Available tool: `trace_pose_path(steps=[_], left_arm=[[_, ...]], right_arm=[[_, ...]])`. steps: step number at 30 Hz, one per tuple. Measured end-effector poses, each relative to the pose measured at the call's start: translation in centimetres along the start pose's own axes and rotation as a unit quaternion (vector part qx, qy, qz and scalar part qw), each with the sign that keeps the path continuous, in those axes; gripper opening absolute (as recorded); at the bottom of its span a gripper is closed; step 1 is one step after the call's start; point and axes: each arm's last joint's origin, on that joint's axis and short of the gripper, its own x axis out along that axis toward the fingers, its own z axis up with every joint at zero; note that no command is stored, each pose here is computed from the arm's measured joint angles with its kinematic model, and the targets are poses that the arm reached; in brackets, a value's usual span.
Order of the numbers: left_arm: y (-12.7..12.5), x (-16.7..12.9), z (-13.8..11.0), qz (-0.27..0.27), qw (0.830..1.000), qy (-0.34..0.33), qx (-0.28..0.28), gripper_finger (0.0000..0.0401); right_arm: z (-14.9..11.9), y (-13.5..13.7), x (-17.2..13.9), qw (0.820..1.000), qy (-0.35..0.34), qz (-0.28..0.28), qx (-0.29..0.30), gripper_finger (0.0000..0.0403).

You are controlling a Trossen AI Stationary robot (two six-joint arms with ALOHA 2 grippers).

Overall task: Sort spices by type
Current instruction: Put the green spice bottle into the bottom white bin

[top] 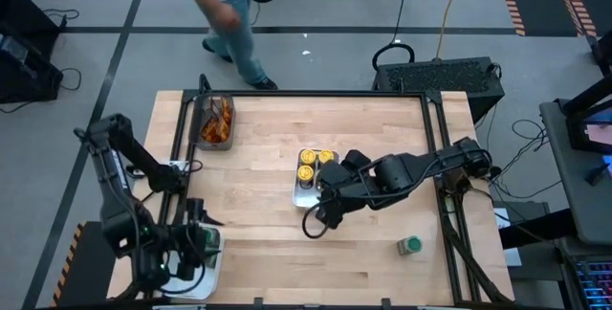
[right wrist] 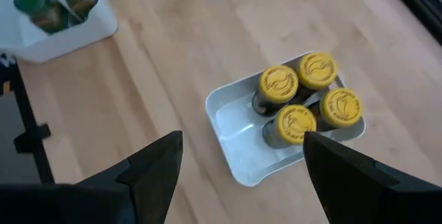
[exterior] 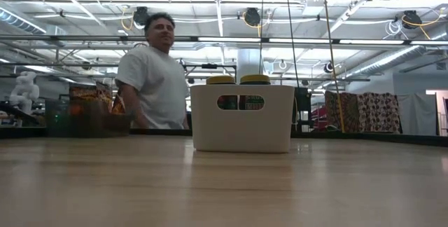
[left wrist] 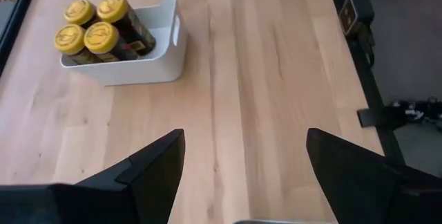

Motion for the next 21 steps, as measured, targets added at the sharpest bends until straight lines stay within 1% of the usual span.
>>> trace_pose_path(steps=[3, 5, 8, 10, 14, 18, 21], left_arm=[[1.0, -0.2, 0.5, 0.001, 1.000, -0.006, -0.017, 0.0306], [1.7, -0.3, 0.8, 0.003, 1.000, -0.007, -0.027, 0.0306], [2.6, -0.3, 1.2, 0.002, 0.999, -0.003, -0.045, 0.0306], [3.1, -0.3, 1.4, -0.006, 0.999, 0.004, -0.053, 0.0306], [3.7, -0.2, 2.0, -0.024, 0.998, 0.007, -0.059, 0.0306], [4.3, 0.2, 2.3, -0.033, 0.998, 0.021, -0.048, 0.0306], [4.7, 0.7, 2.6, -0.046, 0.997, 0.036, -0.041, 0.0306]], right_arm=[[-0.8, 0.5, 0.4, 1.000, 0.014, 0.003, -0.009, 0.0281], [-1.8, 0.8, 1.0, 0.999, 0.031, -0.009, -0.012, 0.0281], [-3.5, 1.0, 1.8, 0.997, 0.069, -0.033, -0.011, 0.0281], [-4.6, 1.1, 2.4, 0.994, 0.102, -0.037, -0.002, 0.0281], [-6.9, 1.3, 3.2, 0.983, 0.179, -0.049, 0.009, 0.0281], [-9.1, 1.4, 3.5, 0.966, 0.249, -0.065, 0.019, 0.0281], [-10.4, 1.7, 3.5, 0.956, 0.285, -0.067, 0.019, 0.0281]])
